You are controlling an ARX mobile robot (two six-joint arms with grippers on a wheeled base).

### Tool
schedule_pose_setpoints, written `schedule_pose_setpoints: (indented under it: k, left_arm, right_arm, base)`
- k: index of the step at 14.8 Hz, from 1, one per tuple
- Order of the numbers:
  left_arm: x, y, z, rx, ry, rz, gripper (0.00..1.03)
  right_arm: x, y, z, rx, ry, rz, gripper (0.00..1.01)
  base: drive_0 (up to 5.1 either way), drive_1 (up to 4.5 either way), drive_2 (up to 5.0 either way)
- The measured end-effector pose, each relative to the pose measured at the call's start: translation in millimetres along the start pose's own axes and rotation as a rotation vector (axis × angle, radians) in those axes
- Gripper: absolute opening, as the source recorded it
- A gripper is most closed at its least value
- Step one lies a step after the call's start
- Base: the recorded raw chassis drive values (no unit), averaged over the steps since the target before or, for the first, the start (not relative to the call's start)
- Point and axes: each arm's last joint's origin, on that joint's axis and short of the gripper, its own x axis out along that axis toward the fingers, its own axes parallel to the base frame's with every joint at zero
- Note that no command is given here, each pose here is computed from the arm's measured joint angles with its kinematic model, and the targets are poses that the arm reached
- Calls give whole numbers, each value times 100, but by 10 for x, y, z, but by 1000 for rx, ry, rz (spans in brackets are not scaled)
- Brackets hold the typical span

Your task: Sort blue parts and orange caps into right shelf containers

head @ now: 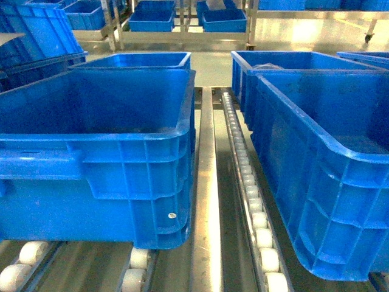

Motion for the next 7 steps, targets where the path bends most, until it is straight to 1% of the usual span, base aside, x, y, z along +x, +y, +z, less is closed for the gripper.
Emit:
schedule_pose_setpoints:
  k: [7]
  left_arm:
    - [0, 0, 0, 0, 0, 0, 98]
  right_arm:
    - [0, 0, 0, 0, 0, 0, 98]
  base:
    - [0, 0, 0]
